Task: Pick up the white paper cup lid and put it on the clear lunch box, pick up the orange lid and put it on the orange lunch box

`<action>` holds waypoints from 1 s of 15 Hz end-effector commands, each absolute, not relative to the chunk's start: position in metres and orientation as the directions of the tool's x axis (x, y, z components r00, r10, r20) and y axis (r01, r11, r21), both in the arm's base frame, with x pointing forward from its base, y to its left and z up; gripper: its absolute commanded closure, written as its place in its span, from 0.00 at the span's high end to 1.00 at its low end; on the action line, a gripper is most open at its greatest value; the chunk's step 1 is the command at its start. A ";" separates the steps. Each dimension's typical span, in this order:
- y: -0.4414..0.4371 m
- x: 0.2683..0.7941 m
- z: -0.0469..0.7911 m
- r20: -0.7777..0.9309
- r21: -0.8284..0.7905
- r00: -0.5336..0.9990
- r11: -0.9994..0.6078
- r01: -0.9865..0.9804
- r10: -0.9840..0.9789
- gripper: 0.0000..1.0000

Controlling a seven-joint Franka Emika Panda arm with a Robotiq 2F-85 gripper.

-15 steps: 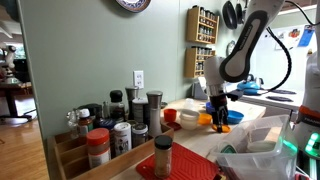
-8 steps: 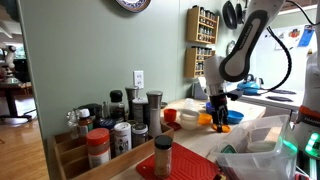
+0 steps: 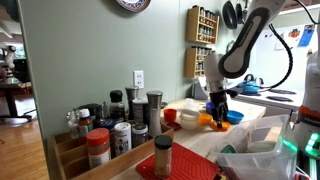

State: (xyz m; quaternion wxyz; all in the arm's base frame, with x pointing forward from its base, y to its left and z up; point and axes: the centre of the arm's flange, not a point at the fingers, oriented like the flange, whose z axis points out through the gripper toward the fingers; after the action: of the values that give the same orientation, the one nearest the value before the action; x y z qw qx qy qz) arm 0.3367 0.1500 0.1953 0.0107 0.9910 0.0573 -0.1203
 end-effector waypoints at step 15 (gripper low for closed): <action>0.146 0.380 0.250 -0.102 0.008 0.988 -0.993 0.115 0.114 0.81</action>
State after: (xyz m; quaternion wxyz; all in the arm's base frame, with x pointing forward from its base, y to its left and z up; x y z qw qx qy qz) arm 0.3676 0.1476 0.2506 0.0033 0.9972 0.0536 -0.0523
